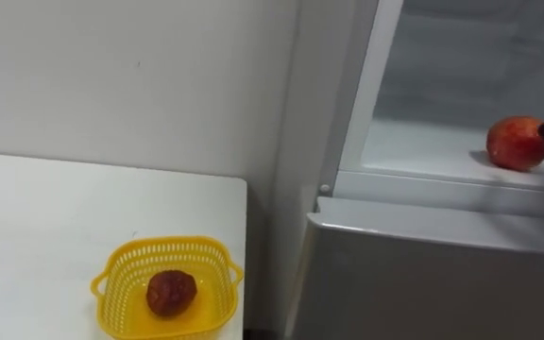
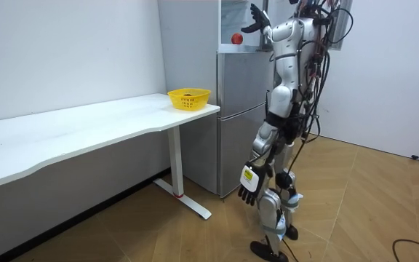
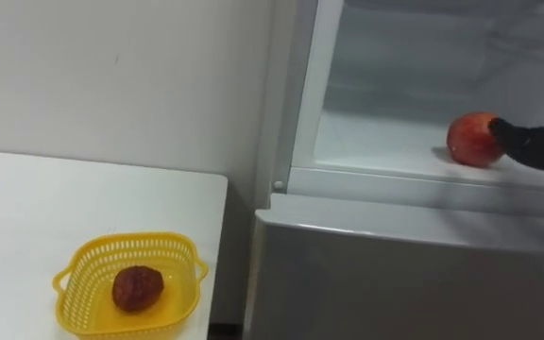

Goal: Retrieve from the upper fridge

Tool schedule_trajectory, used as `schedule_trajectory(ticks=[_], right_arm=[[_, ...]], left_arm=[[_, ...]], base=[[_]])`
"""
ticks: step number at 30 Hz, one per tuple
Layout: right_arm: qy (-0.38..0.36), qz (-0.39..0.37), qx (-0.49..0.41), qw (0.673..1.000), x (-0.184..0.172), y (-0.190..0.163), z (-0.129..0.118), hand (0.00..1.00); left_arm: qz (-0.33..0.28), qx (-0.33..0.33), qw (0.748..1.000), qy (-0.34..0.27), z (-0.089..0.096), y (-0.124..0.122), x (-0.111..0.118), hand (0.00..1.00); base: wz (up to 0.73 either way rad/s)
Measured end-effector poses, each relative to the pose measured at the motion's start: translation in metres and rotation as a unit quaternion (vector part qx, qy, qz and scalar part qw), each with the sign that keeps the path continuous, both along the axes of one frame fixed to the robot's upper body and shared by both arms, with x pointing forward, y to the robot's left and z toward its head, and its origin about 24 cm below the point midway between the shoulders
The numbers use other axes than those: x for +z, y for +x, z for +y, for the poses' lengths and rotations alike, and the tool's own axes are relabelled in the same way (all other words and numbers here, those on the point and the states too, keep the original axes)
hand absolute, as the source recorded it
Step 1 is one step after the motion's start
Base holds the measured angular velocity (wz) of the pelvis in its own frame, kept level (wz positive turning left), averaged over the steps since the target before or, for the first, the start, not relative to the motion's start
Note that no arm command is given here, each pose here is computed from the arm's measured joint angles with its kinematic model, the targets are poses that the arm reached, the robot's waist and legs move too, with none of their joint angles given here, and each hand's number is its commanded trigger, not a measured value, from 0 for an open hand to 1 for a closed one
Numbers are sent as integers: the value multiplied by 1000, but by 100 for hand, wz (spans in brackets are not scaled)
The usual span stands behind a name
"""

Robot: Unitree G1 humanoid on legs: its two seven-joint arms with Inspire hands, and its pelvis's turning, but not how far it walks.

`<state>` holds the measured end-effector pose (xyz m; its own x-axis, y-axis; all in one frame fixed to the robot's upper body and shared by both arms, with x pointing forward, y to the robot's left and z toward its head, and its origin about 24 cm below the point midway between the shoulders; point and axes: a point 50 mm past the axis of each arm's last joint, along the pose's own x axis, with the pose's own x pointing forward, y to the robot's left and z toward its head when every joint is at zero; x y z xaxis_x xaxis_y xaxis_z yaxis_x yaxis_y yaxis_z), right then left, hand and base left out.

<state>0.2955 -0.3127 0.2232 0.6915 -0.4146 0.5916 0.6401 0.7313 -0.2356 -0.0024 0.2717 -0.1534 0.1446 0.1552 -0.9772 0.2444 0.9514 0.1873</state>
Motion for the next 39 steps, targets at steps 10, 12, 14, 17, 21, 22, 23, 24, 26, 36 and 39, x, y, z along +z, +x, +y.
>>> schedule_trajectory(ticks=[10, 12, 14, 17, 21, 22, 23, 24, 26, 36, 39], right_arm=[[9, -3, 19, 1000, 5, 7, 8, 0], [15, 6, 15, 1000, 2, 8, 6, 0], [20, 13, 12, 1000, 0, 9, 4, 0], [27, 22, 8, 999, -4, 10, 2, 0], [45, 38, 4, 998, -12, 12, -3, 0], [50, 47, 3, 998, -16, 13, -6, 0], [53, 63, 0, 997, -21, 15, -9, 0], [55, 72, -4, 996, -25, 15, -13, 0], [61, 110, -23, 992, -37, 16, -26, 0], [81, 141, -37, 986, -42, 17, -43, 0], [76, 143, -34, 986, -41, 19, -41, 0]], left_arm=[[-5, 0, 1000, 11, 2, -2, 2, 0], [1, 2, 1000, 12, 2, -3, 2, 0], [1, 1, 1000, 11, 2, -2, 2, 0], [2, 5, 1000, 13, 3, -2, 2, 0], [11, 10, 1000, 15, 4, -6, 2, 0], [13, 11, 1000, 15, 4, -7, 2, 0], [16, 12, 1000, 16, 4, -10, 2, 0], [17, 12, 1000, 16, 4, -10, 2, 0], [16, 13, 1000, 17, 4, -10, 2, 0], [19, 24, 999, 16, 4, -13, 2, 0], [22, 28, 999, 16, 4, -14, 2, 0]], base=[[6], [9], [16], [5], [5], [13], [14], [9], [2], [0], [0]])
